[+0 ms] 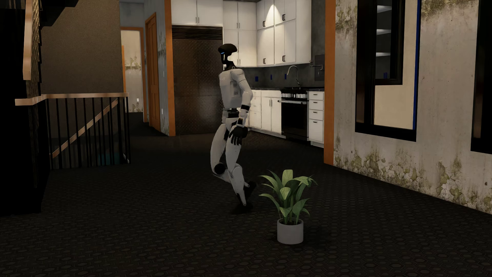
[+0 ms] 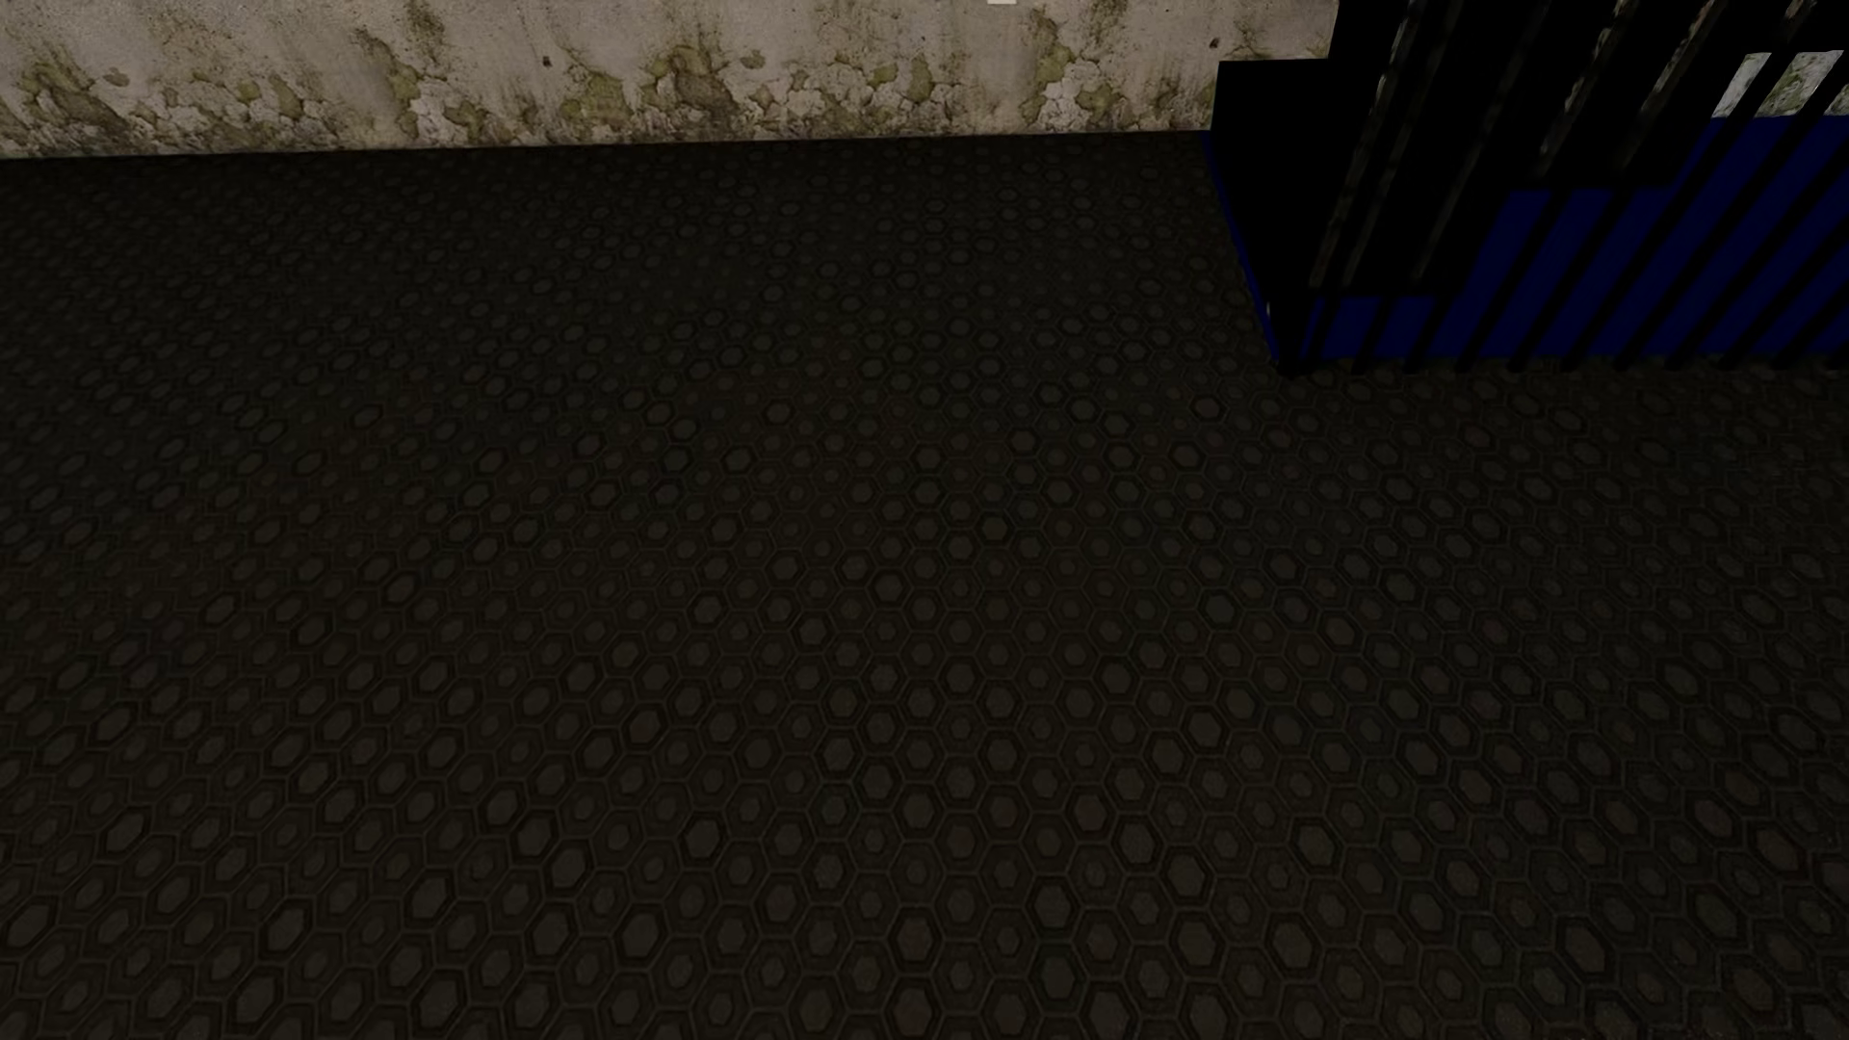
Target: Avoid the plant
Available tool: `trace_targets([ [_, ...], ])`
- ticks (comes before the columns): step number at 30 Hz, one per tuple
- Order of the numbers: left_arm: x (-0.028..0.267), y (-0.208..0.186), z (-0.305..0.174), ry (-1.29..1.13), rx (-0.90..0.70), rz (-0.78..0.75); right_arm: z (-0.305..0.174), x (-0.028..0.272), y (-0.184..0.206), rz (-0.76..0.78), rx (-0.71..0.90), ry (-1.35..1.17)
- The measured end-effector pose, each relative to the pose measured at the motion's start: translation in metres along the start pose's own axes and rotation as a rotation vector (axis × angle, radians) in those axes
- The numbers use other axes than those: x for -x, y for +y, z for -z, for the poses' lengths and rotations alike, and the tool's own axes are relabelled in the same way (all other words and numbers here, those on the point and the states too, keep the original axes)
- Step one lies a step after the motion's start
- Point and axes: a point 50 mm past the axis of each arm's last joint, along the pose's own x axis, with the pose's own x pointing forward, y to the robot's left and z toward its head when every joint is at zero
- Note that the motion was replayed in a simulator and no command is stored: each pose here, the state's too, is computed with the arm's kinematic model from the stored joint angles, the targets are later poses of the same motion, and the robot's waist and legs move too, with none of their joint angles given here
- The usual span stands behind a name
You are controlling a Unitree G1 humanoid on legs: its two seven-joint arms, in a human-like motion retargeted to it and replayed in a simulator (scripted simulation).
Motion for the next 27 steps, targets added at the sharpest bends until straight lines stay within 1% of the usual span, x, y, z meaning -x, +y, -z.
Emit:
trace_targets([
  [2,-0.002,0.011,-0.024,-0.09,0.032,-0.04,-0.015,0.0,-0.009,0.045,-0.083,-0.069],
  [5,-0.002,0.013,-0.036,-0.139,0.049,-0.049,-0.03,-0.001,-0.01,0.049,-0.096,-0.121],
  [8,-0.004,-0.003,-0.019,-0.061,0.012,0.004,-0.028,-0.003,-0.002,0.019,-0.058,-0.1],
  [10,-0.002,-0.022,0.009,0.057,-0.034,0.068,-0.022,-0.005,0.007,-0.02,0.008,-0.057],
  [12,0.007,-0.041,0.041,0.169,-0.102,0.139,-0.011,-0.003,0.011,-0.039,0.049,-0.022],
  [13,0.013,-0.044,0.051,0.189,-0.116,0.154,-0.007,-0.001,0.012,-0.044,0.055,-0.027],
  [15,0.016,-0.044,0.054,0.187,-0.111,0.155,0.001,0.002,0.008,-0.036,0.063,-0.012],
  [17,0.016,-0.039,0.049,0.16,-0.071,0.129,0.008,0.003,-0.002,-0.01,0.053,0.015],
  [20,0.014,-0.03,0.038,0.108,-0.028,0.089,0.001,0.004,-0.025,0.063,0.006,-0.014],
  [22,0.013,-0.034,0.037,0.112,-0.038,0.103,-0.011,0.003,-0.045,0.118,-0.019,-0.051],
  [24,0.015,-0.043,0.046,0.147,-0.067,0.136,-0.024,0.003,-0.055,0.157,-0.066,-0.096],
  [25,0.019,-0.046,0.054,0.175,-0.08,0.151,-0.03,0.003,-0.054,0.16,-0.094,-0.118],
  [27,0.024,-0.048,0.07,0.237,-0.138,0.178,-0.038,-0.001,-0.037,0.121,-0.117,-0.145],
])
